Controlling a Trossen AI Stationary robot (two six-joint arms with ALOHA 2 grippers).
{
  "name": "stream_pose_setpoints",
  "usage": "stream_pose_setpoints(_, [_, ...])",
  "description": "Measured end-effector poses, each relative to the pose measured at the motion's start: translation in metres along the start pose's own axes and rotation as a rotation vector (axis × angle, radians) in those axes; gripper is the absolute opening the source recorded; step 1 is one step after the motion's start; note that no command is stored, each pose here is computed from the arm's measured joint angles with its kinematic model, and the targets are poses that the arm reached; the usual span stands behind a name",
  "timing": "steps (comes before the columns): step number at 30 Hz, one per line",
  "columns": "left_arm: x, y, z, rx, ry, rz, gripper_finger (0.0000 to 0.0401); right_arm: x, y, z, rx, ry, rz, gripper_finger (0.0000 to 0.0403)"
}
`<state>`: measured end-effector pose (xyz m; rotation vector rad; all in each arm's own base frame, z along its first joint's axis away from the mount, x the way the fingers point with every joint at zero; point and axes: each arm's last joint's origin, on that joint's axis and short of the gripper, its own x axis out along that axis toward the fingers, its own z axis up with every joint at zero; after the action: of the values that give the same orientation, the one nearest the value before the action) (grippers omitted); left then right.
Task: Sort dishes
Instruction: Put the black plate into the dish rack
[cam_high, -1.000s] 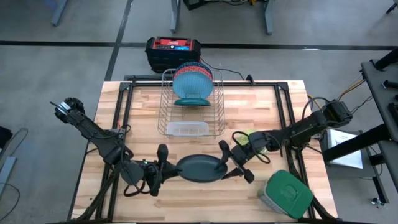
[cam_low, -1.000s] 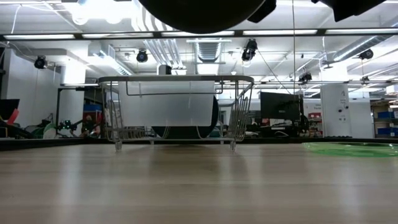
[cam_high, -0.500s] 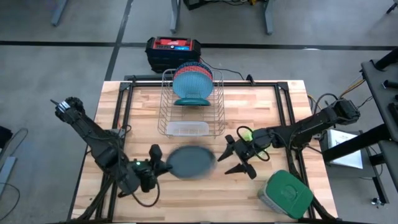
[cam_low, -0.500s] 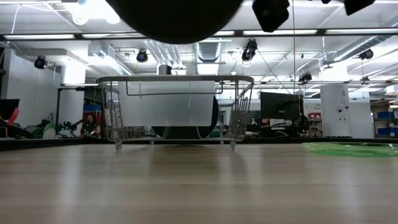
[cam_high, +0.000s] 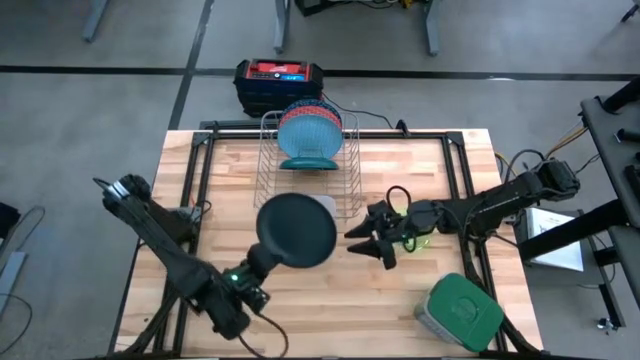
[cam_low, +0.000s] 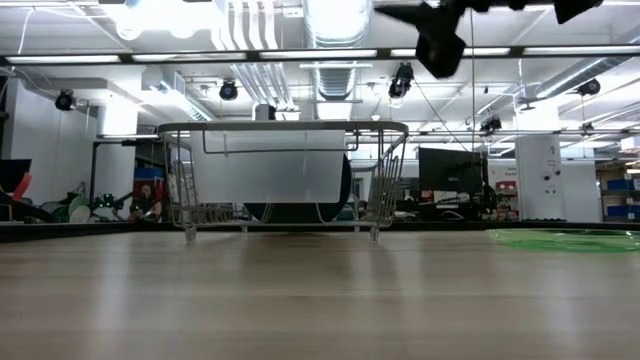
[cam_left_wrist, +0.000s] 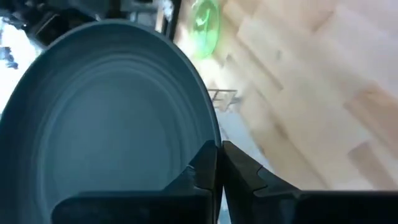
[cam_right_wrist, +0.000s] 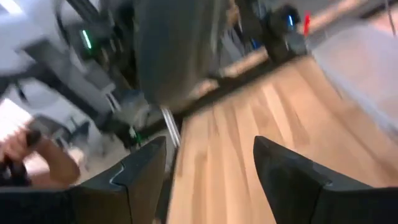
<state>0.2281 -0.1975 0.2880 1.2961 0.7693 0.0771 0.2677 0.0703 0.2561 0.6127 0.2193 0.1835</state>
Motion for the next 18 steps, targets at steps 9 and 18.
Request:
stream_pose_setpoints(9, [0.013,-0.009,0.018,0.047,0.257,0.032,0.0001,0.0,0.001,0.008,-0.066,-0.109,-0.039,0.0255])
stream_pose_setpoints(18, [0.014,-0.007,0.021,-0.013,0.315,0.047,0.0,0.0,0.0,0.014,-0.2,-0.202,-0.173,0.0273])
